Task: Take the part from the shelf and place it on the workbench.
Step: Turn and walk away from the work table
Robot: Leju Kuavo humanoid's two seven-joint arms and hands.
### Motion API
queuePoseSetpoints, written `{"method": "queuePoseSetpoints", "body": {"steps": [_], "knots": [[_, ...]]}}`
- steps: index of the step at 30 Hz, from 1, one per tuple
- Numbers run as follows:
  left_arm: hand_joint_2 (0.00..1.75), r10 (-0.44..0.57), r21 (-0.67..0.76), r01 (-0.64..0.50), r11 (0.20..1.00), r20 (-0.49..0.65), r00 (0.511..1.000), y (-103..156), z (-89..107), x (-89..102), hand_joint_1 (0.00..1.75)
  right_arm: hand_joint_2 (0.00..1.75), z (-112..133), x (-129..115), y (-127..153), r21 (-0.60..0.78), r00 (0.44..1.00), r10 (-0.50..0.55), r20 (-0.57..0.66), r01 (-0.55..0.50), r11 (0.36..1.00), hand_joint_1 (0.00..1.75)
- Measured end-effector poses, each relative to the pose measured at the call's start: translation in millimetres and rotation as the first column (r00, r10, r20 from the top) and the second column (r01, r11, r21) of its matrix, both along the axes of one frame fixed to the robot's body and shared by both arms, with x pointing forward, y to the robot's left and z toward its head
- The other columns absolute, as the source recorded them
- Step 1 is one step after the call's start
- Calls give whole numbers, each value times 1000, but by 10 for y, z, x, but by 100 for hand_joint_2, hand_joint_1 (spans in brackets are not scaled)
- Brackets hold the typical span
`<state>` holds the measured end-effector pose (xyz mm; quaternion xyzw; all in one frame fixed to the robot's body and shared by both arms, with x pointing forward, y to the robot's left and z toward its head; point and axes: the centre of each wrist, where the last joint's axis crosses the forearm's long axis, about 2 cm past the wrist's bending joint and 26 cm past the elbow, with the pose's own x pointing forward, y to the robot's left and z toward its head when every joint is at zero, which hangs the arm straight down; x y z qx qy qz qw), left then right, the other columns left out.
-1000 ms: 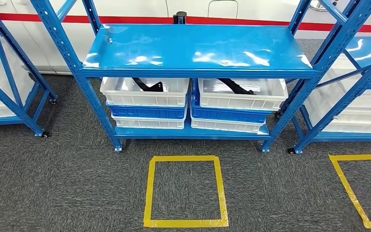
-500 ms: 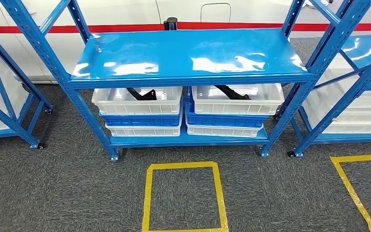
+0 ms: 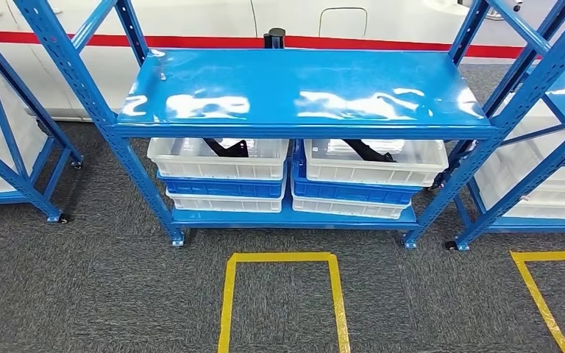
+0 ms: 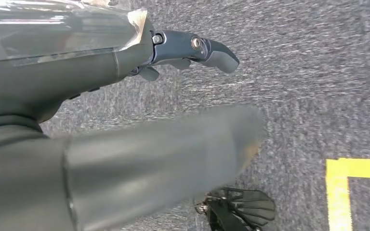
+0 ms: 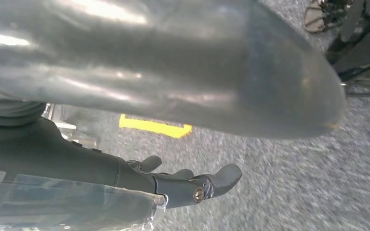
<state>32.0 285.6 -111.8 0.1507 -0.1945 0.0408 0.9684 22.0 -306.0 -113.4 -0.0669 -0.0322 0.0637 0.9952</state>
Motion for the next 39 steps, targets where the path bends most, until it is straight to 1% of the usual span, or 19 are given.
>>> {"method": "queuePoseSetpoints", "body": {"steps": [2, 8, 22, 23, 26, 27, 39], "knots": [[175, -3, 2, 3, 1000, 7, 1000, 1, 0, 0, 0, 175, 0, 2, -7, -5, 1000, 5, 12, -5, 1000, 0], [175, -3, 4, 3, 1000, 28, 1000, -2, 0, 0, 0, 175, 0, 3, -9, 3, 999, 11, 35, -12, 1000, 0], [175, -2, 3, 2, 1000, 27, 1000, 0, -1, -7, 0, 175, 0, 1, -11, 9, 999, 15, 37, -15, 1000, 0], [131, -3, 0, 3, 1000, 23, 1000, -1, -1, -12, 0, 175, 0, -3, -6, 12, 999, 16, 38, -17, 1000, 0], [0, -7, -26, 7, 1000, 6, 1000, -9, -5, -45, 0, 44, -2, -26, 19, 30, 999, 18, 41, -19, 999, 0], [0, -11, -37, 11, 999, 0, 1000, -13, -6, -59, 0, 0, -3, -36, 28, 37, 999, 17, 44, -19, 999, 0], [0, -70, -168, 59, 984, -56, 996, -34, -10, -159, 0, 0, -2, -115, 127, 104, 996, -15, 85, 6, 995, 0]]}}
